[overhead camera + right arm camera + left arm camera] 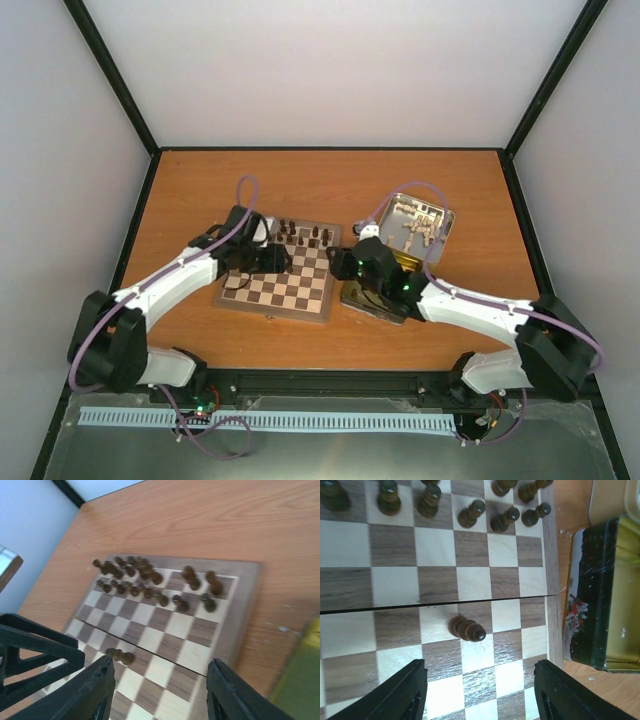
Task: Set up the chess pieces on the board
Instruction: Place the chess piece on the chessboard, then pick up the chess piece from the chessboard.
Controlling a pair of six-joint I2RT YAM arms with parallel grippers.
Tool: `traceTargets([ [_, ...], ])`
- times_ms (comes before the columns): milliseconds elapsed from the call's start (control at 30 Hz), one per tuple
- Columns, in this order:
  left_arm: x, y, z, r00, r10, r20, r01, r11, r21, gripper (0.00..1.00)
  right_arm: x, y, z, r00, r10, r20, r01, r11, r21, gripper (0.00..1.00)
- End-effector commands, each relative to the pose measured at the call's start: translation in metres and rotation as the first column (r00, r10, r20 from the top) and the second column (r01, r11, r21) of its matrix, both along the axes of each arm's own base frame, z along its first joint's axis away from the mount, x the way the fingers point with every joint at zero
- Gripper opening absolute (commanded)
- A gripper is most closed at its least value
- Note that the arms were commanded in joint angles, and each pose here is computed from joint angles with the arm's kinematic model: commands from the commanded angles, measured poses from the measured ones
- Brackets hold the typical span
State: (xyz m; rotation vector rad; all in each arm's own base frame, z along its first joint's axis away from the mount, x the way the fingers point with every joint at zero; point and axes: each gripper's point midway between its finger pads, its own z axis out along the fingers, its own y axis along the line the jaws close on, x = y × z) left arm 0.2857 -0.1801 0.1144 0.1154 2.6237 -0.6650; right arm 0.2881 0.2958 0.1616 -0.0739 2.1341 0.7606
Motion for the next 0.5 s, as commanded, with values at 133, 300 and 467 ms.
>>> traceTargets([
  [133,0.015,-0.029,-0.016,0.997,-0.047,-0.069,0.047,0.999,0.007,0.50,-0.008,-0.069,-0.003,0.978,-0.209,-0.019,0.207,0.976,-0.068,0.51],
  [300,0.020,-0.030,-0.030,0.992,-0.048,-0.117,0.052,0.998,0.036,0.44,-0.012,-0.080,-0.002,0.974,-0.225,-0.007,0.224,0.973,-0.060,0.51],
  [467,0.023,-0.030,-0.039,0.988,-0.041,-0.147,0.051,0.997,0.064,0.42,-0.012,-0.084,-0.004,0.973,-0.231,-0.010,0.229,0.971,-0.065,0.51],
])
